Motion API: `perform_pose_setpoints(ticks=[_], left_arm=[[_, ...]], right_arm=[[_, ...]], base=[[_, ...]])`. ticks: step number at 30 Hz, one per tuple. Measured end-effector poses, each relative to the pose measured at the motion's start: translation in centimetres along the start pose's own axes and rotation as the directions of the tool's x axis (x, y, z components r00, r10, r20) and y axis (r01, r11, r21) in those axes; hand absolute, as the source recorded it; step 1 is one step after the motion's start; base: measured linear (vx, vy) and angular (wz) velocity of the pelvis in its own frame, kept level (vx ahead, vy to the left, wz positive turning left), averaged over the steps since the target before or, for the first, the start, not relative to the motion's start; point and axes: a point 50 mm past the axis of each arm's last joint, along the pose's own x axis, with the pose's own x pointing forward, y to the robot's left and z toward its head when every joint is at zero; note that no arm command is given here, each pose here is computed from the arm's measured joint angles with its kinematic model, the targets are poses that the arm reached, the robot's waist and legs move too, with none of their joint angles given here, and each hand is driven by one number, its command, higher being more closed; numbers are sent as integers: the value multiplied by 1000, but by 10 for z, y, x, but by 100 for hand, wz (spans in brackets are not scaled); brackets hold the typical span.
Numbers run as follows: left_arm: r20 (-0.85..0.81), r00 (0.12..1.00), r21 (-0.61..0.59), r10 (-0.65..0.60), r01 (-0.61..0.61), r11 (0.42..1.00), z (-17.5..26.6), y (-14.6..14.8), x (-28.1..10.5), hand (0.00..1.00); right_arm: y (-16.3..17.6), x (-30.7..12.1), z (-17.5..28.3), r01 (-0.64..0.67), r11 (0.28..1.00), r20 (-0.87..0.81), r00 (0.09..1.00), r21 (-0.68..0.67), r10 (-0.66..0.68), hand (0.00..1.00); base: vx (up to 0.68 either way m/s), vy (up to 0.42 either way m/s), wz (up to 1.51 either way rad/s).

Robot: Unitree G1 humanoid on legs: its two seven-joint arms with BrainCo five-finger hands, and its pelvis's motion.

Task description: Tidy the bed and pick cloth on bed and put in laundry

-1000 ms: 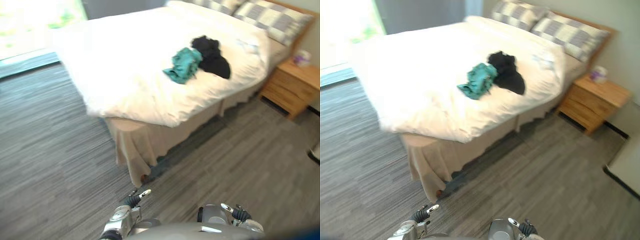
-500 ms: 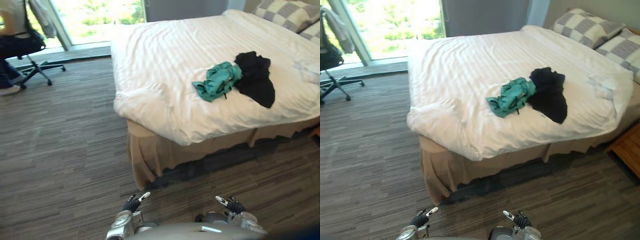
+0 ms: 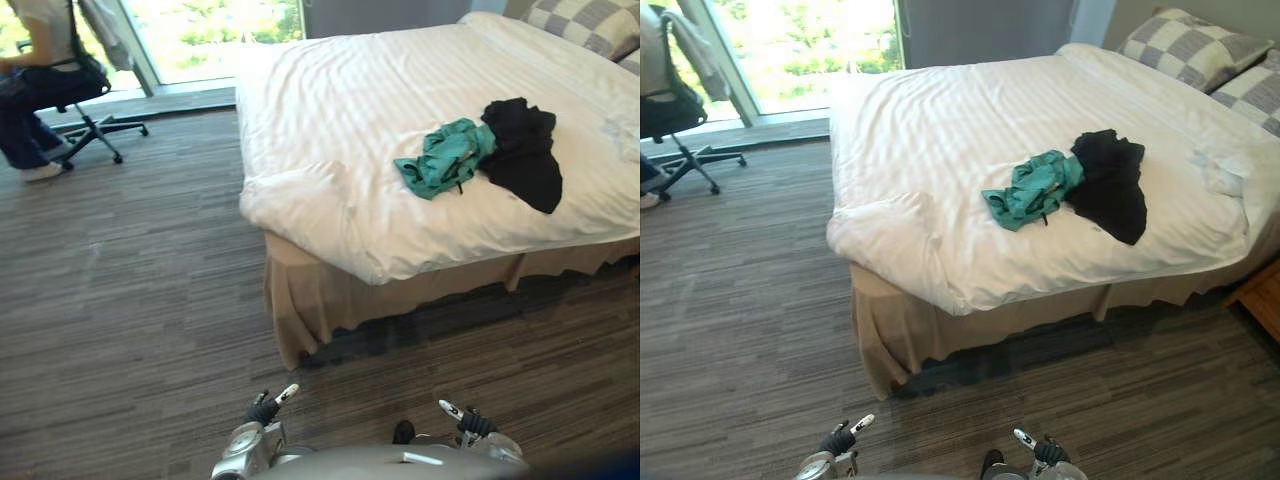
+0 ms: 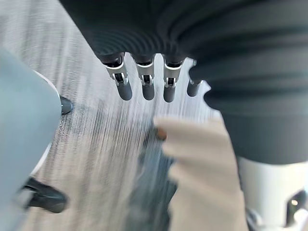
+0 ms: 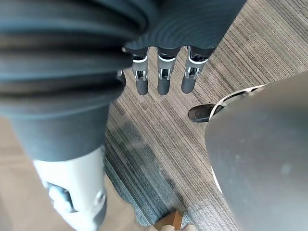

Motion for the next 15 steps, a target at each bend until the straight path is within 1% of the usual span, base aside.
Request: perform_pose_setpoints(ticks=[1,2,4,5,6,8,9,11,12,13,14,15], left_arm=[[5,999,-83,45,-45,996,-1,4,-1,0],[7,998,-114,68,-66,991,-1,7,-1,0],[8,986,-250,164,-157,955,-5,24,-4,0],[6,976,-324,219,-206,923,-7,34,-6,0],[8,969,-364,246,-227,903,-6,38,-7,0],[24,945,-500,326,-271,822,-3,52,-9,0],[29,939,-530,343,-276,802,-2,55,-10,0],[80,912,-668,403,-251,700,7,67,-12,0],[89,909,-685,408,-242,687,9,69,-12,0],[136,884,-779,447,-183,599,19,78,-13,0],[182,862,-826,473,-126,549,30,85,-15,0],[209,850,-842,485,-97,531,37,88,-16,0]], right_arm=[[0,0,0,4,1000,-1,1000,23,-4,0],[1,0,-2,4,999,-5,1000,32,-4,0],[5,-1,-8,7,997,-23,1000,76,-5,0],[5,-1,-10,13,996,-30,1000,90,-11,0],[5,-1,-10,17,995,-33,999,96,-14,0],[3,-1,-12,30,992,-46,999,119,-25,0],[2,-1,-12,32,991,-48,998,131,-26,0],[0,-1,-13,41,986,-56,998,162,-32,0],[-1,-1,-13,42,986,-57,998,162,-33,0],[-3,-2,-13,50,984,-67,997,169,-39,0],[-5,-2,-14,58,981,-78,996,183,-45,0],[-7,-2,-15,62,981,-85,995,184,-47,0]], base=[[-138,25,48],[-165,26,44],[-99,18,15],[-57,24,9],[-69,30,13],[-48,29,11],[-9,27,10],[17,27,19],[42,36,29],[57,26,34],[62,14,40],[74,-3,37]])
